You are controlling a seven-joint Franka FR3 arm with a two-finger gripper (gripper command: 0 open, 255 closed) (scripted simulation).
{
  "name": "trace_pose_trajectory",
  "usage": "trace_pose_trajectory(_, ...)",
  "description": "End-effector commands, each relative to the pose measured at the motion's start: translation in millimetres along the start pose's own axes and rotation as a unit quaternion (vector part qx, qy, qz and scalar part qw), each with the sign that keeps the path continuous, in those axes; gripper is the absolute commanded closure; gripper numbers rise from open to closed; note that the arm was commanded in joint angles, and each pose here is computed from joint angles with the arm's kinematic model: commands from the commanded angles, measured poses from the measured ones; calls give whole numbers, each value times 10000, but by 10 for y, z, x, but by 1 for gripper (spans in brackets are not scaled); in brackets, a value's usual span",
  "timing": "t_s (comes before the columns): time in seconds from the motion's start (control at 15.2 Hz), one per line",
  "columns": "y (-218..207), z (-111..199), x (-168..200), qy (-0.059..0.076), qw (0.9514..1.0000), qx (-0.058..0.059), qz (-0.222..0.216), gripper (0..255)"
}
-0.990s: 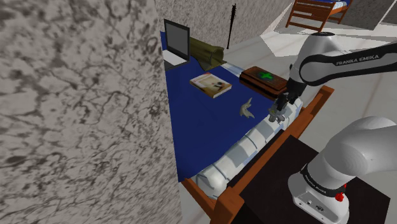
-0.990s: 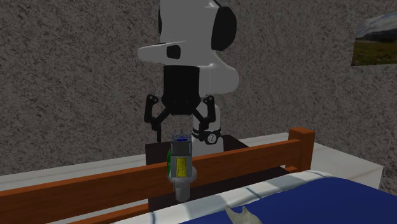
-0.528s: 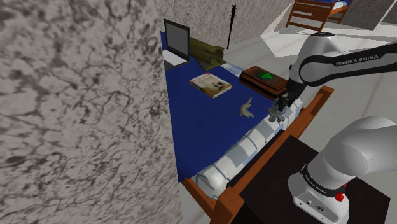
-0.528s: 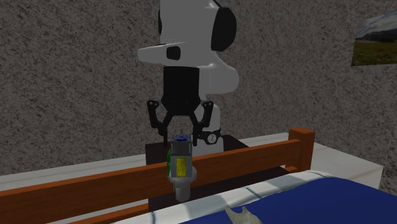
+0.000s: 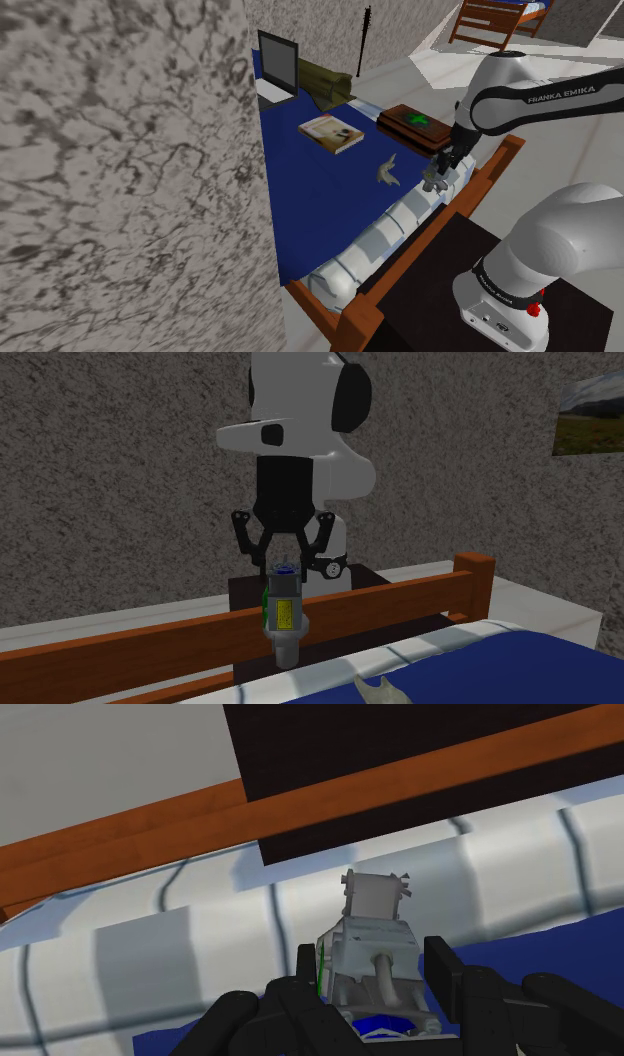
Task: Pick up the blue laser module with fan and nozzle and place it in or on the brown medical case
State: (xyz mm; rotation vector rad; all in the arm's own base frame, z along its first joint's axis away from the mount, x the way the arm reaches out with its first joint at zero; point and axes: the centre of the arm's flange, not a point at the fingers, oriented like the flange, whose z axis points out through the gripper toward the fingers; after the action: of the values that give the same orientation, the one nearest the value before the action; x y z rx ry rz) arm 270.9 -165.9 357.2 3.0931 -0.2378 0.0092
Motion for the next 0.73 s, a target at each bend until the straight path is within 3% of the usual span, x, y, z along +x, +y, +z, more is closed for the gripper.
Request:
trace_pose_trajectory(0.0,-3,6,0,-8,10000,2,-2,255)
trace_pose_trajectory(0.66,18,-522,4,-8,10000,2,-2,255)
